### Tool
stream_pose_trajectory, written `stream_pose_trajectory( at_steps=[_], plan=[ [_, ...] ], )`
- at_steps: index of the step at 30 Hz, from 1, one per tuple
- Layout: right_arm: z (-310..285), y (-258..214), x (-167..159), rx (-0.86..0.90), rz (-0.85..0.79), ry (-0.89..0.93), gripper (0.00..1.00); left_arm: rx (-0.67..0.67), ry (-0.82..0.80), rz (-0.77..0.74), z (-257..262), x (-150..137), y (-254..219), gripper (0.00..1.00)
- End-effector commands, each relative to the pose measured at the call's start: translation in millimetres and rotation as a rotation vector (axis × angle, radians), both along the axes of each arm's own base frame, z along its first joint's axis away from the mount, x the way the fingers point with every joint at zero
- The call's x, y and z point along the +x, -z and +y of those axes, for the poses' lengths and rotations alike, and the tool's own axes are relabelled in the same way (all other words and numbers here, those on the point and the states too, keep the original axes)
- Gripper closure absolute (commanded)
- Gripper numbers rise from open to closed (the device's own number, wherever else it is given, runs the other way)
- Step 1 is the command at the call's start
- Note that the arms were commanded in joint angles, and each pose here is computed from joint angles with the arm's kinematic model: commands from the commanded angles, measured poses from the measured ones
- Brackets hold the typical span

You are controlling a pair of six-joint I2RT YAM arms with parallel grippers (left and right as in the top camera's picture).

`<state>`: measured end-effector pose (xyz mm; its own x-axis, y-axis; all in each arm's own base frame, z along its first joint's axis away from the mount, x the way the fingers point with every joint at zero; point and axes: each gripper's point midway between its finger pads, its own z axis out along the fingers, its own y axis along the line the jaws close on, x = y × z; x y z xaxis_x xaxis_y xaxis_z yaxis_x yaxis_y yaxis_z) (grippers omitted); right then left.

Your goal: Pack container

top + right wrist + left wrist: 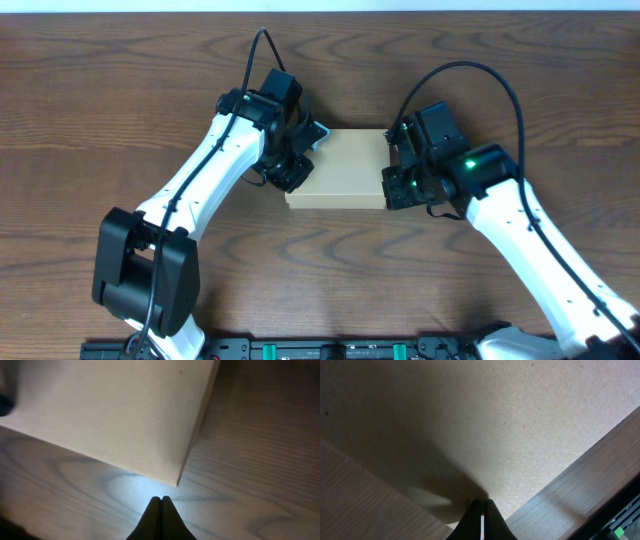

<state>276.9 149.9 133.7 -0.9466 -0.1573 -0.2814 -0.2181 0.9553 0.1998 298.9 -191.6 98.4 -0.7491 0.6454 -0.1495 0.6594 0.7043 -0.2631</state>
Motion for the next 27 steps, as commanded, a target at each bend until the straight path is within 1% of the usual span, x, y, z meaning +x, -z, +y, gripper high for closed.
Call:
stream_pose_trajectory(
  at_steps=[1, 6, 21, 27],
  plan=[
    [-7, 20, 0, -0.061, 0.036, 0.02, 0.98, 0.05, -0.02, 0.014, 11, -1, 11, 0.94],
    [-6, 40, 3, -0.082, 0.075, 0.02, 0.98, 0.05, -0.02, 0.014, 11, -1, 11, 0.94],
    [-5, 74, 4, -0.125, 0.159, 0.017, 0.99, 0.05, -0.02, 0.013, 10, -1, 11, 0.94],
    [-4, 66, 7, -0.114, 0.137, 0.018, 0.99, 0.047, -0.03, 0.007, 10, 1, 9, 0.94]
  ],
)
